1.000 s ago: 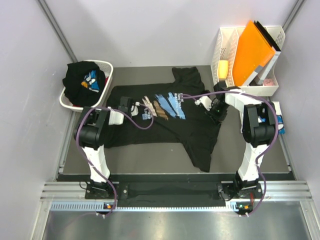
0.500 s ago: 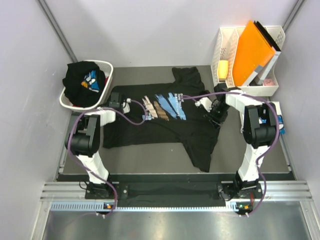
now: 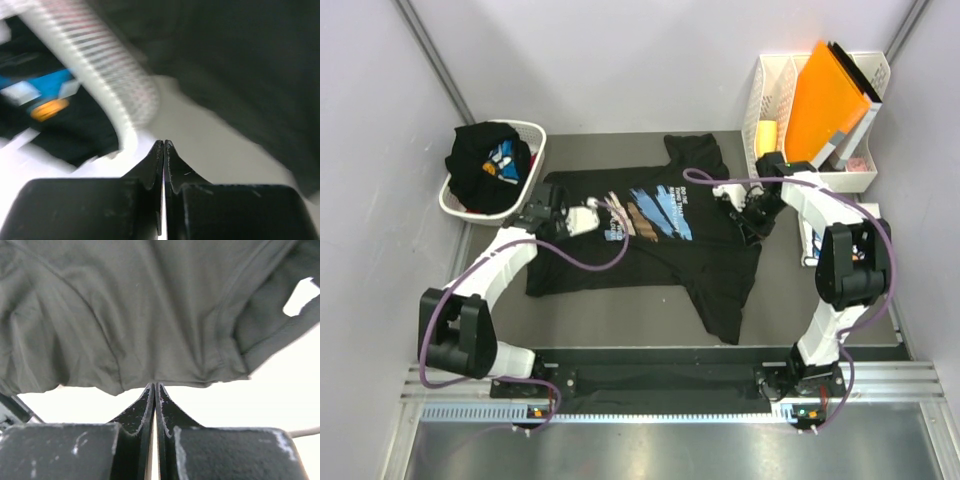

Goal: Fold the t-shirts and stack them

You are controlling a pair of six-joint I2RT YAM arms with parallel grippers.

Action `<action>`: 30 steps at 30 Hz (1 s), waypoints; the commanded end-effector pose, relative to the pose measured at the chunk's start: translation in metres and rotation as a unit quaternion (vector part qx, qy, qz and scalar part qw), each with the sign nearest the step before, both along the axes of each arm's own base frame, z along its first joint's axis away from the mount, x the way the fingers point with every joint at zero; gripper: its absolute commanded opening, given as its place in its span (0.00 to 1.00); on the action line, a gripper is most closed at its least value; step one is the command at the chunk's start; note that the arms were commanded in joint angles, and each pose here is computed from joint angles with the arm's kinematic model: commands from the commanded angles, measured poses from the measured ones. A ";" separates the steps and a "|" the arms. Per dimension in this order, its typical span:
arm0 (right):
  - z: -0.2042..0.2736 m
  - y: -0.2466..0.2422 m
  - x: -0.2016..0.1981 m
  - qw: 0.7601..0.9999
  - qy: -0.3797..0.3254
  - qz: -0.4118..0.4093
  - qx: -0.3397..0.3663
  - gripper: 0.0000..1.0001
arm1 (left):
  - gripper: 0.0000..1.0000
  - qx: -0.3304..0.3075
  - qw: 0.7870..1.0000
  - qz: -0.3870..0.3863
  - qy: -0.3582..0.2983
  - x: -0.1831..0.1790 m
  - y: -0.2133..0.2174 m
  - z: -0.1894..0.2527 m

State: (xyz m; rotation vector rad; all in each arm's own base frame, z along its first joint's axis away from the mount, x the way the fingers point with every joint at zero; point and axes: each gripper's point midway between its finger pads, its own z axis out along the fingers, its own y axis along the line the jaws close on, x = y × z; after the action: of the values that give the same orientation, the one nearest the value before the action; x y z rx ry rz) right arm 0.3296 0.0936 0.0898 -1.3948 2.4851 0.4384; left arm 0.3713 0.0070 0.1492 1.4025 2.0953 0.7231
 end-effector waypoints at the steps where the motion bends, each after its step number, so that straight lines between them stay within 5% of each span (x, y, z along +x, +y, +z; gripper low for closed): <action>1: -0.014 0.002 -0.021 0.999 0.036 0.015 0.000 0.00 | 0.00 -0.032 0.985 -0.067 0.153 -0.066 -0.020 -0.059; 12: -0.039 0.003 -0.033 0.998 0.061 0.028 -0.018 0.00 | 0.00 -0.011 0.964 -0.117 0.237 -0.123 -0.011 -0.118; 30: -0.076 0.006 -0.037 0.994 0.093 0.039 -0.045 0.00 | 0.00 0.056 0.961 -0.055 0.265 -0.123 0.020 -0.158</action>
State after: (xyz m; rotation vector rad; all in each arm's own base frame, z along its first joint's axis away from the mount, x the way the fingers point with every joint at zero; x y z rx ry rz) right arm 0.2927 0.0970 0.0217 -1.5258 2.6410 0.5102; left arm 0.2626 0.0239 0.0145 1.8972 2.3077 0.5310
